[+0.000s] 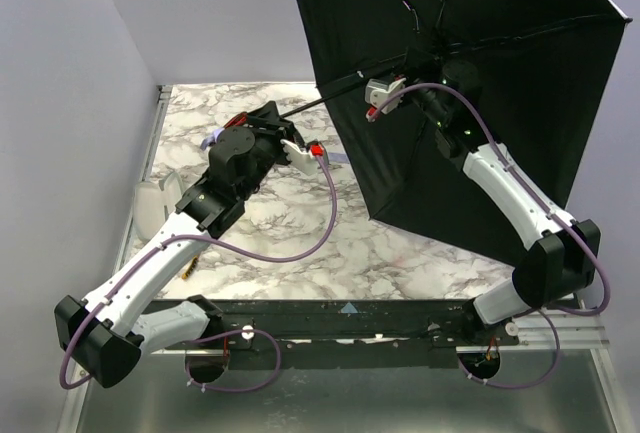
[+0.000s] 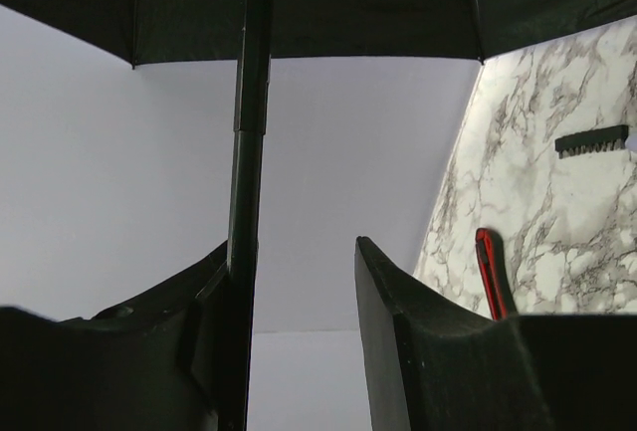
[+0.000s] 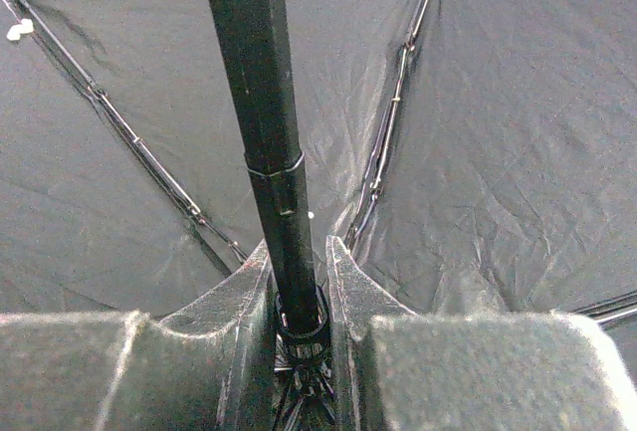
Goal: Open the umbrella
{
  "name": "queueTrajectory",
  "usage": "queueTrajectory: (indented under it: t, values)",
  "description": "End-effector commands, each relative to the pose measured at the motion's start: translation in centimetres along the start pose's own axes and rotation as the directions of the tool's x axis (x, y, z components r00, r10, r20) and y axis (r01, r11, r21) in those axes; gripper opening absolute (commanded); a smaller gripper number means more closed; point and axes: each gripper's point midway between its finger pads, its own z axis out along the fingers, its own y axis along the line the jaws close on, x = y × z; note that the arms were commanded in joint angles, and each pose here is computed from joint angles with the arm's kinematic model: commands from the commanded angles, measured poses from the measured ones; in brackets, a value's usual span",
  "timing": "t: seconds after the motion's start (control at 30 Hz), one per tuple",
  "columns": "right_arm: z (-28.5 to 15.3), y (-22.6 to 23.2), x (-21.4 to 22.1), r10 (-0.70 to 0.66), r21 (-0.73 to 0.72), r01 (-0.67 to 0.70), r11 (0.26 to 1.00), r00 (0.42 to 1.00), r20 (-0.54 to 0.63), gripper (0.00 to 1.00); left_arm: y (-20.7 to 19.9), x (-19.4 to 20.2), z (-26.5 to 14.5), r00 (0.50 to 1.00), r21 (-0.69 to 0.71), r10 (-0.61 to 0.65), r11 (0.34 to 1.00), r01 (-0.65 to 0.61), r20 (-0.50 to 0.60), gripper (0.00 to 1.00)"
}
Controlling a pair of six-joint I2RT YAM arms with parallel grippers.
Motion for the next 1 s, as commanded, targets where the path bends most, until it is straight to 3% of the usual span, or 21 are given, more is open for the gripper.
queueTrajectory:
  t: [0.0,0.97]
  values:
    - [-7.1,-6.0,16.4,0.018,0.178,0.096,0.979,0.835,-0.551,0.13,-1.0,4.7,-3.6,0.984,0.055,0.01,0.998,-0.001,-0.178,0.0]
    - [-11.5,-5.6,26.4,-0.015,0.149,0.172,0.974,0.702,-0.712,0.08,-4.8,9.3,-6.2,0.957,0.15,0.042,0.989,0.001,-0.287,0.0]
